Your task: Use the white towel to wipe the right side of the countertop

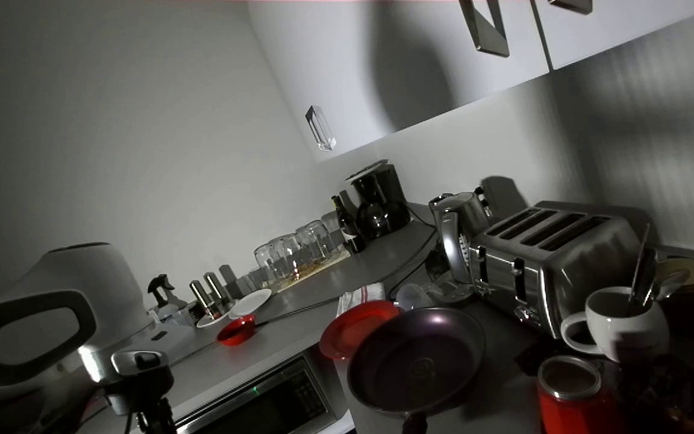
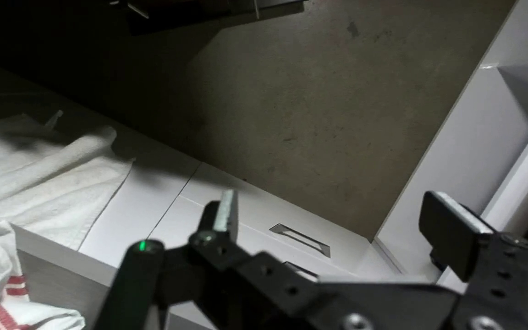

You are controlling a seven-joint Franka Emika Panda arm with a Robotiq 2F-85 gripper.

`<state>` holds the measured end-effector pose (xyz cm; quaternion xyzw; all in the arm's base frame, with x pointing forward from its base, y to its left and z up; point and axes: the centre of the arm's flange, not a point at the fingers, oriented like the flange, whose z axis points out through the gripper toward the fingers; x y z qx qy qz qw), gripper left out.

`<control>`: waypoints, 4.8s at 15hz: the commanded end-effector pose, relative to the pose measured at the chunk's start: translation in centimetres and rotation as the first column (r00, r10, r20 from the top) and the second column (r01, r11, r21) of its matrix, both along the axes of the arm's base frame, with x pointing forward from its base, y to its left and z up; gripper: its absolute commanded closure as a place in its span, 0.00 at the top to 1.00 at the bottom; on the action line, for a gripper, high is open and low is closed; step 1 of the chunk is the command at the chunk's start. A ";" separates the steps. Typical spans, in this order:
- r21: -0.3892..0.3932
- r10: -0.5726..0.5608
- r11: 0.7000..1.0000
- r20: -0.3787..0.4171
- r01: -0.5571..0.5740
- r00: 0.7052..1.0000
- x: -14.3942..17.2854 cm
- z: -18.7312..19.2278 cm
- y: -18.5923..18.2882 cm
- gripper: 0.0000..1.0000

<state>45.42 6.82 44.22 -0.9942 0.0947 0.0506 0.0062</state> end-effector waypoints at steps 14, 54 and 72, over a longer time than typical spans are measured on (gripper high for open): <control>-0.159 -0.195 0.957 0.258 0.241 0.946 2.5 2.0 -17.7 1.00; 0.514 -0.814 0.474 -0.053 0.715 0.578 3.9 -4.0 -38.4 1.00; 0.377 -0.963 0.181 -0.121 0.908 0.241 1.2 -10.1 -43.6 1.00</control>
